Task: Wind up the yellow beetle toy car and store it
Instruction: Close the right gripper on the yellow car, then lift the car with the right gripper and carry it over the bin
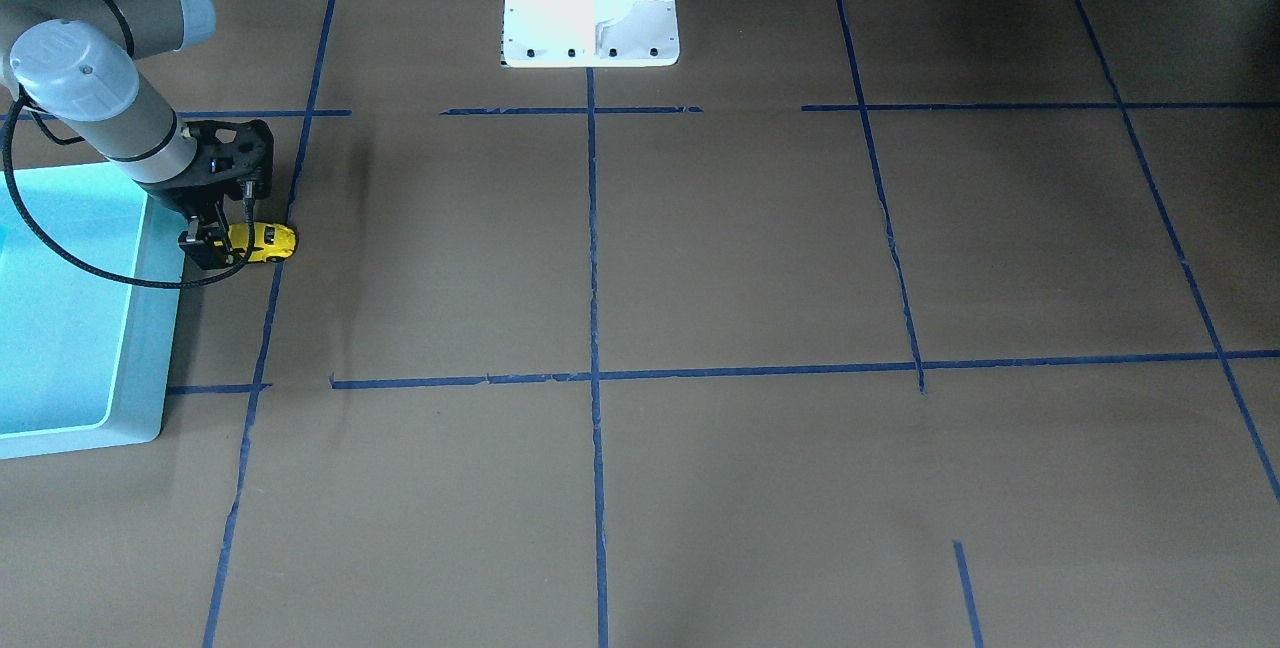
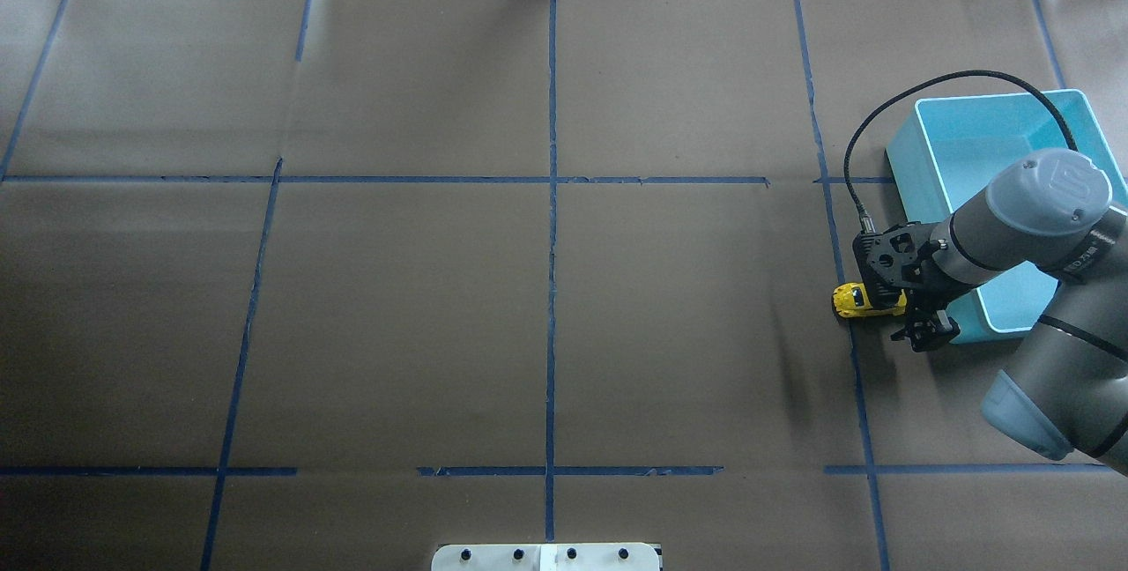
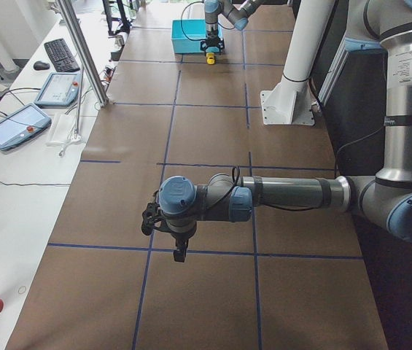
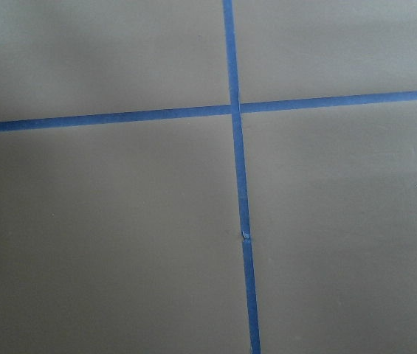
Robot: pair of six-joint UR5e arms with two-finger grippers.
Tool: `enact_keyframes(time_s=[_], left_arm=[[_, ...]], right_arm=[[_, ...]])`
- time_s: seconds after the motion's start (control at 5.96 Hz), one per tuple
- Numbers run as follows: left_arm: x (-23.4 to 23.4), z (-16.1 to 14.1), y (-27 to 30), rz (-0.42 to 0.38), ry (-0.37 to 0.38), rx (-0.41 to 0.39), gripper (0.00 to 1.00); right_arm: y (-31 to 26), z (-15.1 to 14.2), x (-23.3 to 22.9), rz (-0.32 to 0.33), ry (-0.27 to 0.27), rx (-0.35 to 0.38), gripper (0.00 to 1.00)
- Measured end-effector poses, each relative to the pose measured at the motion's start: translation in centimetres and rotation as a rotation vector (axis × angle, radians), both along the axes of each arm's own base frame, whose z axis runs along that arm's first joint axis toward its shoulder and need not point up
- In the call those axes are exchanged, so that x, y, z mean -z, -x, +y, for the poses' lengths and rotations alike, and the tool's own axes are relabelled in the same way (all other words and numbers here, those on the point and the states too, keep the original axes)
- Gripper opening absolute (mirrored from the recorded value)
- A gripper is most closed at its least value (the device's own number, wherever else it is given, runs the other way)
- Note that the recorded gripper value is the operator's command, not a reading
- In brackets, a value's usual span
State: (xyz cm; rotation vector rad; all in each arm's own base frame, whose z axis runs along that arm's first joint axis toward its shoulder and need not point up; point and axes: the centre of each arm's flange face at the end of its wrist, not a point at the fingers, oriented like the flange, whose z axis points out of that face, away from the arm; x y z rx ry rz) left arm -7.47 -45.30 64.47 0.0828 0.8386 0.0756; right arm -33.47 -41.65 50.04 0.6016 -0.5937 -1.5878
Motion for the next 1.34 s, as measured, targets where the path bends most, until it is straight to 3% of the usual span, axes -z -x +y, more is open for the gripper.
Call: enact_keyframes(time_s=[0.17, 0.34, 1.01, 1.34], left_arm=[[0.2, -0.3, 0.0, -0.003, -0.005, 0.000, 1.00], [0.0, -0.4, 0.0, -0.004, -0.002, 0.000, 1.00], [-0.1, -0.4, 0.0, -0.005, 0.001, 0.001, 1.00], [-0.4, -0.2, 0.0, -0.004, 0.009, 0.002, 1.00]], right_arm=[[0.5, -0.4, 0.0, 0.001, 0.001, 0.000, 0.29], [0.8, -0.7, 0.0, 0.000, 0.001, 0.000, 0.00], [-1.1, -0.7, 2.7, -0.034, -0.011, -0.012, 0.00], [-3.4, -0.5, 8.3, -0.015, 0.008, -0.039, 0.00]])
